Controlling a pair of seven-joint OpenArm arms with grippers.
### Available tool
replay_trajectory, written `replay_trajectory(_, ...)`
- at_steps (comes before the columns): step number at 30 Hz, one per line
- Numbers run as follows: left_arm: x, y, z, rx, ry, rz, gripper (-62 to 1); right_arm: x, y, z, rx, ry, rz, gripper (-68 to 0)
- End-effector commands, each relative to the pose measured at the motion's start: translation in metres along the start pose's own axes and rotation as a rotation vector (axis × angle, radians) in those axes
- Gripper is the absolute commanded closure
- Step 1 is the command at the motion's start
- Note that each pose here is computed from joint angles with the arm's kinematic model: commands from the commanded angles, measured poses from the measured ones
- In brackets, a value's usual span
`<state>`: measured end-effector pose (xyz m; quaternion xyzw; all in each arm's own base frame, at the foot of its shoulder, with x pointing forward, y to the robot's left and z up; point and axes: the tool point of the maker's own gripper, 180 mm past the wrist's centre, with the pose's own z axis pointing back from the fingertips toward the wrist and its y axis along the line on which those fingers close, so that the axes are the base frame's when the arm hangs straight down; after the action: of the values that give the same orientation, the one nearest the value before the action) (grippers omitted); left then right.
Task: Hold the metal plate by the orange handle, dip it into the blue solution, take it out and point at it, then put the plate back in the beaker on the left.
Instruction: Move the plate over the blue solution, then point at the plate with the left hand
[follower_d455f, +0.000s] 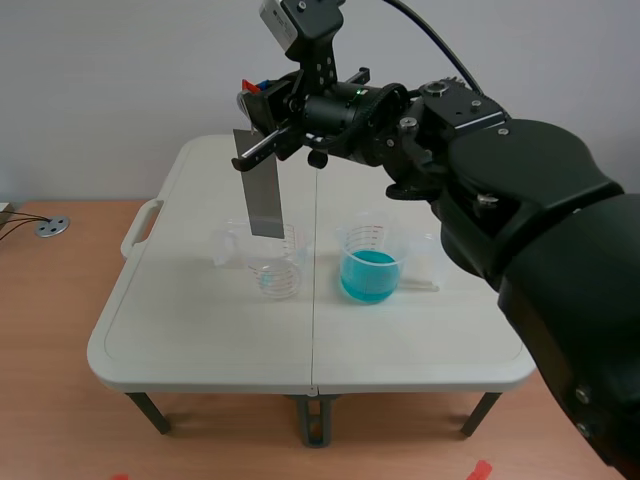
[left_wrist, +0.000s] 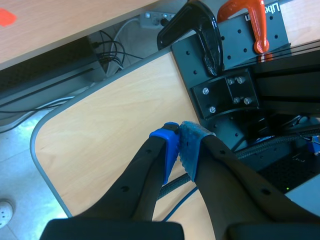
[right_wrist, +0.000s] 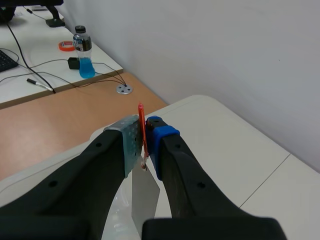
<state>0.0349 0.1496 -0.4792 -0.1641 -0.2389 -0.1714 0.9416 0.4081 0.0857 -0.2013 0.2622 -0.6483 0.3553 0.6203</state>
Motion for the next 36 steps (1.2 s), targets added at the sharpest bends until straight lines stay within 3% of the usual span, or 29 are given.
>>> replay_trajectory(1, 0.012, 0.005, 0.000, 0.006, -0.035, -0.006, -3.1, 0.022, -0.005, 0.001, -0.011, -0.052, 0.021, -1.3)
replay_trajectory(10, 0.048, 0.039, 0.000, 0.078, -0.119, -0.012, -3.1, 0.051, -0.004, 0.026, -0.053, -0.092, 0.068, -1.3)
replay_trajectory(17, 0.099, 0.065, 0.012, 0.139, -0.252, -0.021, -3.1, 0.079, -0.005, 0.053, -0.080, -0.143, 0.092, -1.3)
replay_trajectory(27, 0.184, 0.084, 0.056, 0.231, -0.461, -0.146, -3.1, 0.104, -0.011, 0.091, -0.131, -0.178, 0.129, -1.3)
replay_trajectory(36, 0.250, 0.068, 0.086, 0.227, -0.611, -0.299, -3.1, 0.096, -0.030, 0.116, -0.179, -0.152, 0.110, -1.3)
